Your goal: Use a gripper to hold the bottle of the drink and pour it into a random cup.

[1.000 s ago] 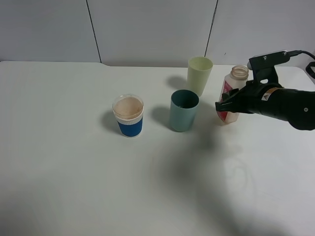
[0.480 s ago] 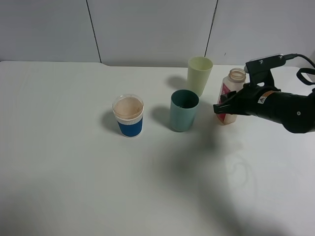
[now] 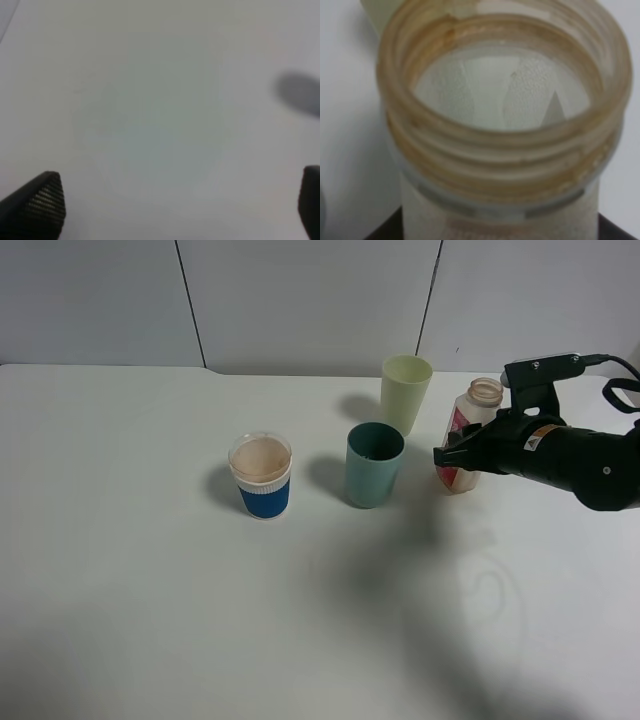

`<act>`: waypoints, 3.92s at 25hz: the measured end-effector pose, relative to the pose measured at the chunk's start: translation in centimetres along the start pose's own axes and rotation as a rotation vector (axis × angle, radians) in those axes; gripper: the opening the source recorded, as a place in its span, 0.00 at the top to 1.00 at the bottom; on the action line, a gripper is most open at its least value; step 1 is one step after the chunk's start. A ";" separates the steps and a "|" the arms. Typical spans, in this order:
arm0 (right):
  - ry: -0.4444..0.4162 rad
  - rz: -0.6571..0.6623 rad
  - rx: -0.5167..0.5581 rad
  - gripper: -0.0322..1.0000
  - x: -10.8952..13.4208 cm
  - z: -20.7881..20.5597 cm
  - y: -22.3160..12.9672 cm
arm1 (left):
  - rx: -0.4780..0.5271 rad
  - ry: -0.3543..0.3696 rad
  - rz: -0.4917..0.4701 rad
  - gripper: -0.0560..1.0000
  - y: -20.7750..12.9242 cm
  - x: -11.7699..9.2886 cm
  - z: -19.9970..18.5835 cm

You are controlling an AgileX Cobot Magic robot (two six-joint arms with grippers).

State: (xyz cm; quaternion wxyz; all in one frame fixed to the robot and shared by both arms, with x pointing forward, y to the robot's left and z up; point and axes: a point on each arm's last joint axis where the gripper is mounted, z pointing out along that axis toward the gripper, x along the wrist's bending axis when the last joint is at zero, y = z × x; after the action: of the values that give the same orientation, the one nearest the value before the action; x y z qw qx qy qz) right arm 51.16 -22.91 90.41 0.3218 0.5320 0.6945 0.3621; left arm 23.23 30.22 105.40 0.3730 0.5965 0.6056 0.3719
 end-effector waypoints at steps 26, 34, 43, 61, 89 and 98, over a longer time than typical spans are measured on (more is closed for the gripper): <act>0.004 -0.005 0.056 0.59 0.0 -0.1 -0.5 | 0.000 0.000 0.000 0.07 0.0 0.0 0.0; 0.009 -0.013 0.090 0.06 0.1 0.0 -0.8 | 0.000 0.000 0.000 0.07 0.0 0.0 0.0; 0.007 -0.011 0.088 0.01 0.1 0.0 -0.8 | 0.000 0.000 0.000 0.07 0.0 0.0 0.0; 0.019 0.015 -0.099 0.01 -0.5 -7.2 5.2 | 0.000 0.000 0.000 0.07 0.0 0.0 0.0; -0.154 -0.107 -0.318 0.01 -3.4 -28.2 12.7 | 0.000 0.000 0.000 0.07 0.0 0.0 0.0; -0.453 0.037 -0.230 0.01 -5.7 -33.0 9.0 | 0.000 0.000 0.000 0.07 0.0 0.0 0.0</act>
State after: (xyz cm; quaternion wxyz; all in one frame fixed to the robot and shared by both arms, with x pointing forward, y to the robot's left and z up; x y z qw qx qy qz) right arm 29.52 -32.23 115.90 0.5210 0.5721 0.5489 0.3163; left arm 23.23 30.22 105.40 0.3730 0.5965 0.6056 0.3719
